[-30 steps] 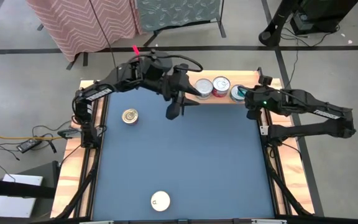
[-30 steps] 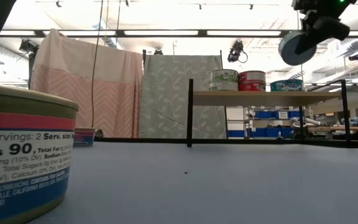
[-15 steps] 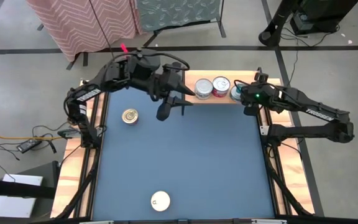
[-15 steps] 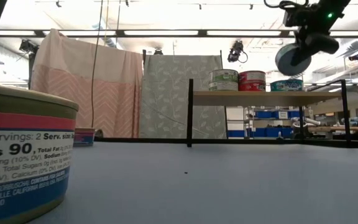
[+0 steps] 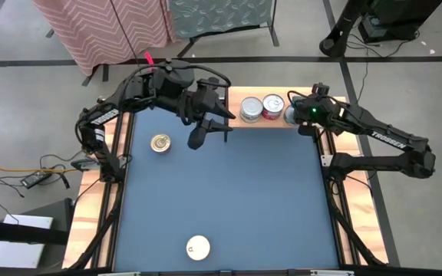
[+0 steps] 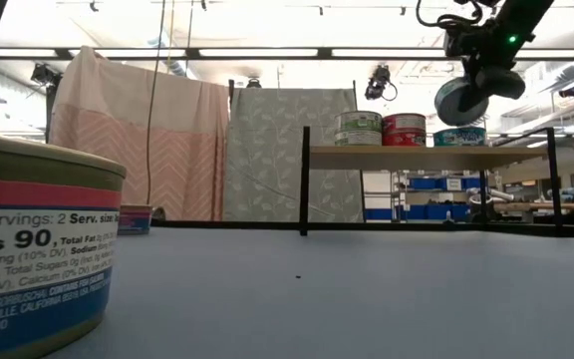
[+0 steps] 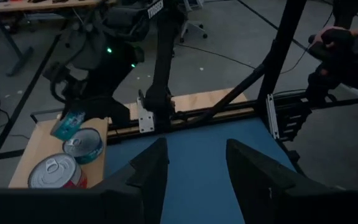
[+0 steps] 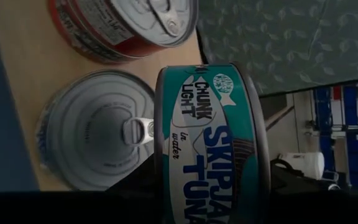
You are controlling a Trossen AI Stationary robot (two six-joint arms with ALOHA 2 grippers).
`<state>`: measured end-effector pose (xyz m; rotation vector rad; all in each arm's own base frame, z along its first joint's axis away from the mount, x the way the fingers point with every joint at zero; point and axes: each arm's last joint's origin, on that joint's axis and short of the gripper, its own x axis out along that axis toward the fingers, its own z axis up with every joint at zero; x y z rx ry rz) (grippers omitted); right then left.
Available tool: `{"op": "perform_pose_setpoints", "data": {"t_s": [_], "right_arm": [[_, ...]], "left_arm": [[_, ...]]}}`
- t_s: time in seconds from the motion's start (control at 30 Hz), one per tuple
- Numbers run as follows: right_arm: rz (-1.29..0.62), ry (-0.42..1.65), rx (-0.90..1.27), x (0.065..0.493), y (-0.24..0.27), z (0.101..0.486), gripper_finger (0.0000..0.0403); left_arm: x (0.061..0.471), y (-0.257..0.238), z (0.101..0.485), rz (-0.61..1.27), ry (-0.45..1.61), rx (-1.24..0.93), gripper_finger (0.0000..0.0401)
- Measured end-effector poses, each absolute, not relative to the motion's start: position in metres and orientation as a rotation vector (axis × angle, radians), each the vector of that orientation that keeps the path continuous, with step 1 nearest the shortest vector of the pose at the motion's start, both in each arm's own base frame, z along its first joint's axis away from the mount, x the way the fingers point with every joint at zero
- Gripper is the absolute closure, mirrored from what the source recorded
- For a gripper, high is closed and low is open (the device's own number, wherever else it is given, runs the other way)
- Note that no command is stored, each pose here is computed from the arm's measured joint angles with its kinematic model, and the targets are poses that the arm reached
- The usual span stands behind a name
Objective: Stack canned seafood by type on shelf
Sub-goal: Stack the green-blue tuna can on top of the tuna can on the shelf
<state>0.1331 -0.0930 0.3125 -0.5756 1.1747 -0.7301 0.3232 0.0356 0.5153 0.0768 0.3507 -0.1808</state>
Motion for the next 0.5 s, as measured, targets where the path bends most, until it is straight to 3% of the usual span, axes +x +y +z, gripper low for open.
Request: {"op": "perform_pose_setpoints", "data": {"t_s": [0.5], "right_arm": [[-0.645, 1.236, -0.540, 0.144, -0.109, 0.300, 0.0270]], "left_arm": [[0.323, 0.036, 0.515, -0.180, 0.351, 0.072, 0.0234]]}}
